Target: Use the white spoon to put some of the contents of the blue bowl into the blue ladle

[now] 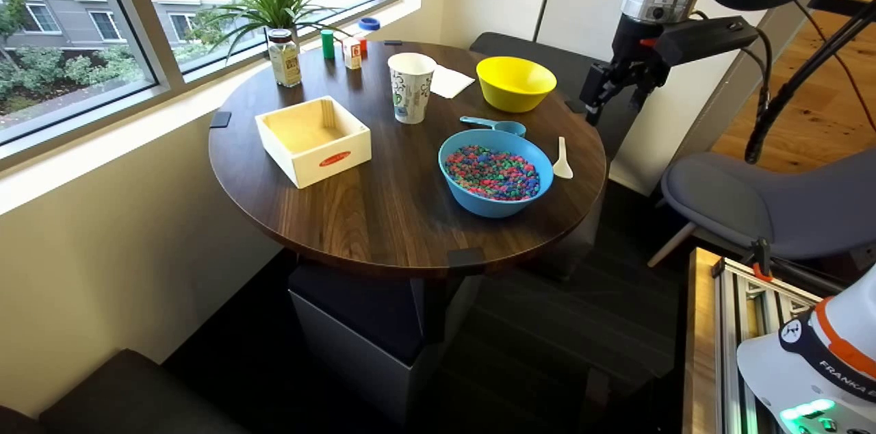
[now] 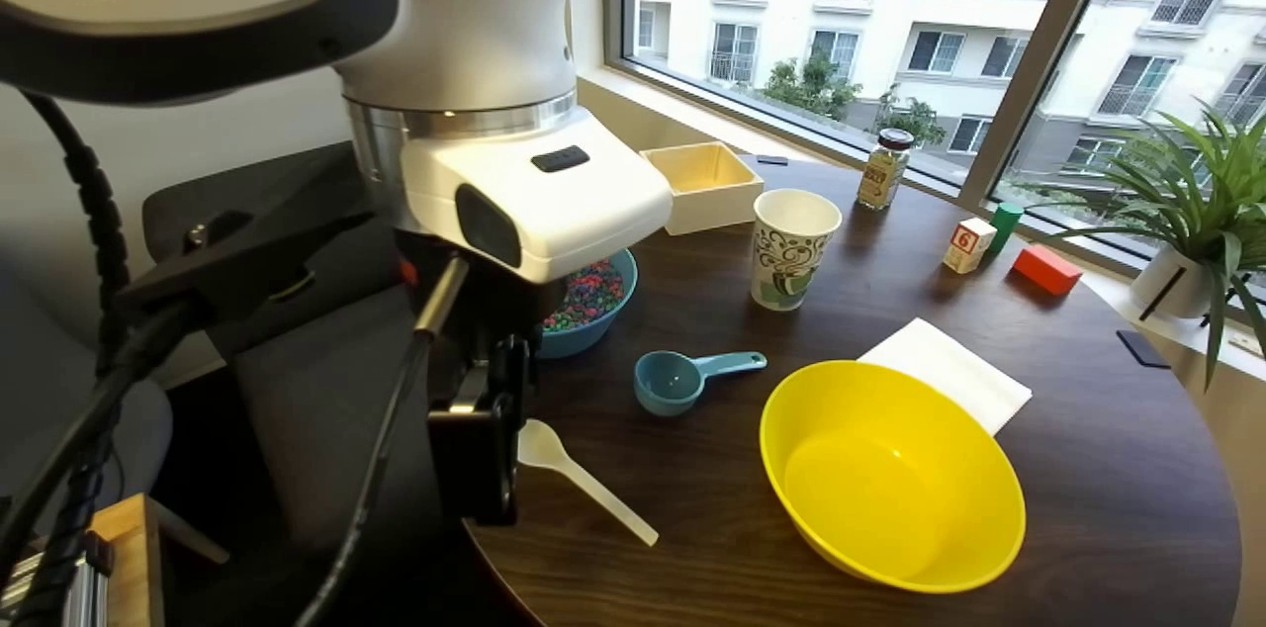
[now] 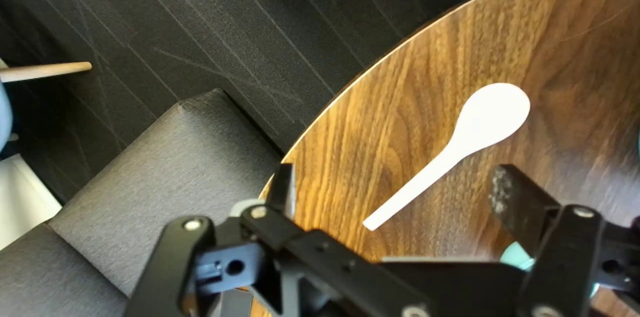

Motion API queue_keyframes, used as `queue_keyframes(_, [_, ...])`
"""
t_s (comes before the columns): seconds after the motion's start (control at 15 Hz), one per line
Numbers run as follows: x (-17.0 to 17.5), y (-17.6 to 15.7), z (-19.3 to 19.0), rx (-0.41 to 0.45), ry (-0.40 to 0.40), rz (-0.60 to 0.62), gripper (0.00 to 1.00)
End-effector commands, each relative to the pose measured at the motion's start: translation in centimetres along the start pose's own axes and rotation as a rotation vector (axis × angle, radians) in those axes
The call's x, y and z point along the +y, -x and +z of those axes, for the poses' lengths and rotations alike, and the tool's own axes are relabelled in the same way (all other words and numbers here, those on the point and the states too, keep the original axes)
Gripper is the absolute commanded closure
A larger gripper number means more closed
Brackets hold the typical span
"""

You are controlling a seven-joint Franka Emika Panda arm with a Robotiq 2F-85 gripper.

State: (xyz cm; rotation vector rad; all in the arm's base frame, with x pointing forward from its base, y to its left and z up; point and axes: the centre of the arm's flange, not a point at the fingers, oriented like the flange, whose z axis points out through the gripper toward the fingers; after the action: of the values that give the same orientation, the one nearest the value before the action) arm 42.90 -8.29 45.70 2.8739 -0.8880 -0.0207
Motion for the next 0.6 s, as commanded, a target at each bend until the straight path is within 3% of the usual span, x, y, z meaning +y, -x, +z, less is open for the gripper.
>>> queue_keyframes(0.0, [-1.0,-0.4,1.6,0.046,-0.054,0.007,0.00])
queue_keyframes(0.27, [-1.5,-1.3,3.0,0.100,-0.106,0.041,0.00])
queue_keyframes(0.53, [-2.0,-1.6,4.7,0.048,-0.142,0.134,0.00])
